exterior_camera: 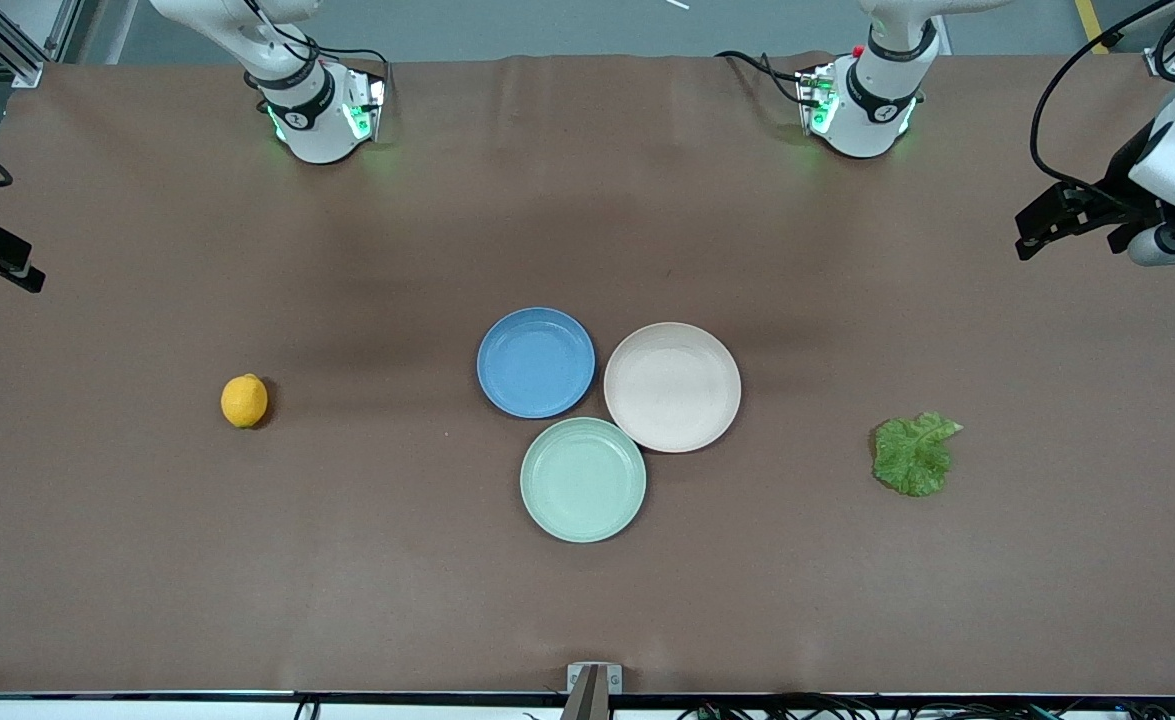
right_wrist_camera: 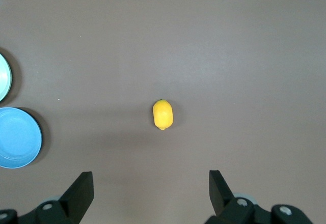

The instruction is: Pick lemon and lettuce from plates

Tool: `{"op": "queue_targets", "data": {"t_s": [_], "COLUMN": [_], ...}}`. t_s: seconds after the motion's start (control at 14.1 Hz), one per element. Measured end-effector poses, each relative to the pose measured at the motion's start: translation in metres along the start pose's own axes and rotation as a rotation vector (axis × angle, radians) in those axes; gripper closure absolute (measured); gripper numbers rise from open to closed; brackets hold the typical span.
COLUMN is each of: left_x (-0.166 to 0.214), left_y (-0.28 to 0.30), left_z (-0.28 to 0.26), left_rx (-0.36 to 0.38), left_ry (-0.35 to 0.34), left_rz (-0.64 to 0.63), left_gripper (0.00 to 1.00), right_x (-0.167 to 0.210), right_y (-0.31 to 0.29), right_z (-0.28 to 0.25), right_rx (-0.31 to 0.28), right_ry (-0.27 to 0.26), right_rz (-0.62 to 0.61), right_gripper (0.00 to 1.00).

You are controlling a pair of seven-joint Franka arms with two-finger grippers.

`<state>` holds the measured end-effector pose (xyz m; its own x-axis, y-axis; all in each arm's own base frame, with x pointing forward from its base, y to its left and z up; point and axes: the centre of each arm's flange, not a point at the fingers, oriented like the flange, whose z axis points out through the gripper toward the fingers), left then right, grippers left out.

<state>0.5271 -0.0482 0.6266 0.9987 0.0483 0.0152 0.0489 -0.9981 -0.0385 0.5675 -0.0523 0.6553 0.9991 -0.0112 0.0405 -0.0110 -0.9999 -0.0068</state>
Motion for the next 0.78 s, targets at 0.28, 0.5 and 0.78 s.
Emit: {"op": "queue_targets", "data": {"t_s": [0.28,0.5,0.78], "left_x": [-0.001,-0.001,-0.001], "left_y": [-0.003,-0.005,-0.005], "left_z": [-0.002,-0.012,-0.014], "left_rx": [0.001,-0.002,-0.002], "left_ry": [-0.009,0.010,0.011], "left_rz": [-0.005,-0.009,-0.008], "left_gripper": [0.00,0.00,0.00], "right_x": [0.000,0.000,0.000], "right_y": [0.000,0.000,0.000], "right_z": [0.000,0.000,0.000], "right_rx": [0.000,0.000,0.000], "right_ry": [0.000,0.000,0.000], "right_rz": [0.000,0.000,0.001], "right_gripper": [0.00,0.00,0.00]}}
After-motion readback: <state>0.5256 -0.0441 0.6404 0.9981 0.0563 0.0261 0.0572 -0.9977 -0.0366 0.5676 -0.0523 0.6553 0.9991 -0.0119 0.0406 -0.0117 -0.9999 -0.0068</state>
